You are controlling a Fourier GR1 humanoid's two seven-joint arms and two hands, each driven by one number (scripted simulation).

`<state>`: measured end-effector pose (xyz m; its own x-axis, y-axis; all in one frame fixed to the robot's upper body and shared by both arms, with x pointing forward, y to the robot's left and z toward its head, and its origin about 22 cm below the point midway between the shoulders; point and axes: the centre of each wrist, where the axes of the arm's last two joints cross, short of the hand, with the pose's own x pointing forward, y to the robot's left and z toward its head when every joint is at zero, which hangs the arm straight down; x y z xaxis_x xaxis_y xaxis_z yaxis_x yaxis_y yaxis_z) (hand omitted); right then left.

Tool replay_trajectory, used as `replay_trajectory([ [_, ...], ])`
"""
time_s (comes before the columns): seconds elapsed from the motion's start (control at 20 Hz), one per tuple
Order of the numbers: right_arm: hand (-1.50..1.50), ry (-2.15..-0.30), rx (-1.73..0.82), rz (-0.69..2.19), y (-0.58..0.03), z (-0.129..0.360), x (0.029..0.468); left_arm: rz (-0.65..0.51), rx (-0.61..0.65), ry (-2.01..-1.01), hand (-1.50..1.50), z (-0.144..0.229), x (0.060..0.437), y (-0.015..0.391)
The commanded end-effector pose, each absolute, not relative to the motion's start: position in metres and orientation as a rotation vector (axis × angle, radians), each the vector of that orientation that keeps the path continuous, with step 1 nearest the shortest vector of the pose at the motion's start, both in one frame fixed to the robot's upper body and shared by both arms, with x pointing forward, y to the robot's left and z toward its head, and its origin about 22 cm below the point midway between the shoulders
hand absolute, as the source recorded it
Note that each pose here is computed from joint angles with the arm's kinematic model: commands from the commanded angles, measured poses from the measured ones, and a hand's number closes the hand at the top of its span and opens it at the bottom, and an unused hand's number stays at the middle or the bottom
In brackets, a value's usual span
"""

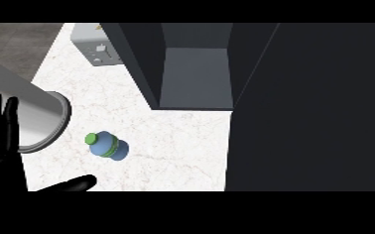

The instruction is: Pick up the bottled water, place it into the cabinet and close the cabinet

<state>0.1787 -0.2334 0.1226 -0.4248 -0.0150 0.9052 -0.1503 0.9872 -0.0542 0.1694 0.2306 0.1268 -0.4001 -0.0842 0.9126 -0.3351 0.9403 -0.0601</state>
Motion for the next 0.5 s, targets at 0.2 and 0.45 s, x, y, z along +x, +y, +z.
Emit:
replay_trajectory([
  [0.2, -1.5, -1.962, 0.246, 0.219, -0.222, 0.165, 0.133, 0.524, 0.268, -1.912, -1.5, 0.163, 0.116, 0.192],
  [0.45, -1.5, -1.973, 0.253, 0.192, -0.215, 0.17, 0.113, 0.533, 0.271, -1.9, -1.5, 0.163, 0.112, 0.16],
])
